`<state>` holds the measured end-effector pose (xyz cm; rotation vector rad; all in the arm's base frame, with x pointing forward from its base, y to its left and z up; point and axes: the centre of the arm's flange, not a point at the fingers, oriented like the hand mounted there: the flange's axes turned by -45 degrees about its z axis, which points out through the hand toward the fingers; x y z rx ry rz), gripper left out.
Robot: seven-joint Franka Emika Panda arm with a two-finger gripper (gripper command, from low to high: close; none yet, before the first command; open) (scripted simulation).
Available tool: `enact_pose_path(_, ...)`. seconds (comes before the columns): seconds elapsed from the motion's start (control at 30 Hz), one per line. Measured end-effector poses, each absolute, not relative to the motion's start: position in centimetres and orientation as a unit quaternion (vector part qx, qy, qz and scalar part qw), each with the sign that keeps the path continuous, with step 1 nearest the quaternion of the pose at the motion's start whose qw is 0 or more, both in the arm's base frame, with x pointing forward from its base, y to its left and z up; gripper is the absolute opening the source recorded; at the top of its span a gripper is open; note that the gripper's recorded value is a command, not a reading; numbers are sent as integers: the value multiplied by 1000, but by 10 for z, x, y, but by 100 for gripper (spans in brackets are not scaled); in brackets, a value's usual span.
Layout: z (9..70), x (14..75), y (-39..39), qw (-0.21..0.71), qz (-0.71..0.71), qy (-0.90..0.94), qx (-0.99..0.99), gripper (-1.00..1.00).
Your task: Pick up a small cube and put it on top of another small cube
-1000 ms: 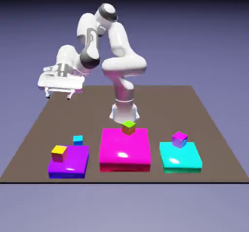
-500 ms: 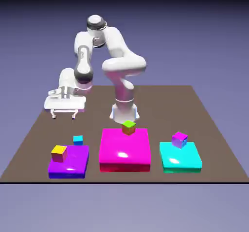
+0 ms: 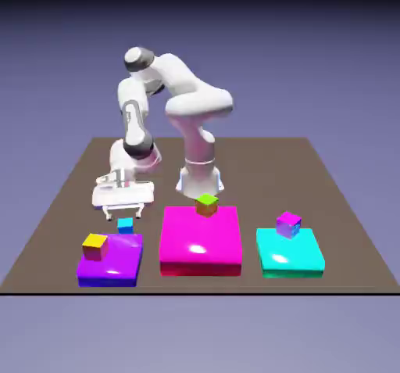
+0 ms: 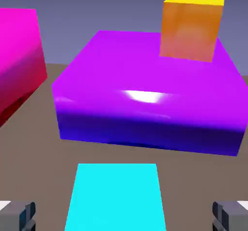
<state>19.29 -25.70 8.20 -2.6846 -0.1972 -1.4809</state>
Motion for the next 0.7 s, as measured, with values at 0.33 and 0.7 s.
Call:
enact_pose_path(0.33, 114, 164, -261, 35, -482, -65, -873, -100)
enact_pose_path(0.7, 161, 266, -345, 109, -462, -202, -857, -100)
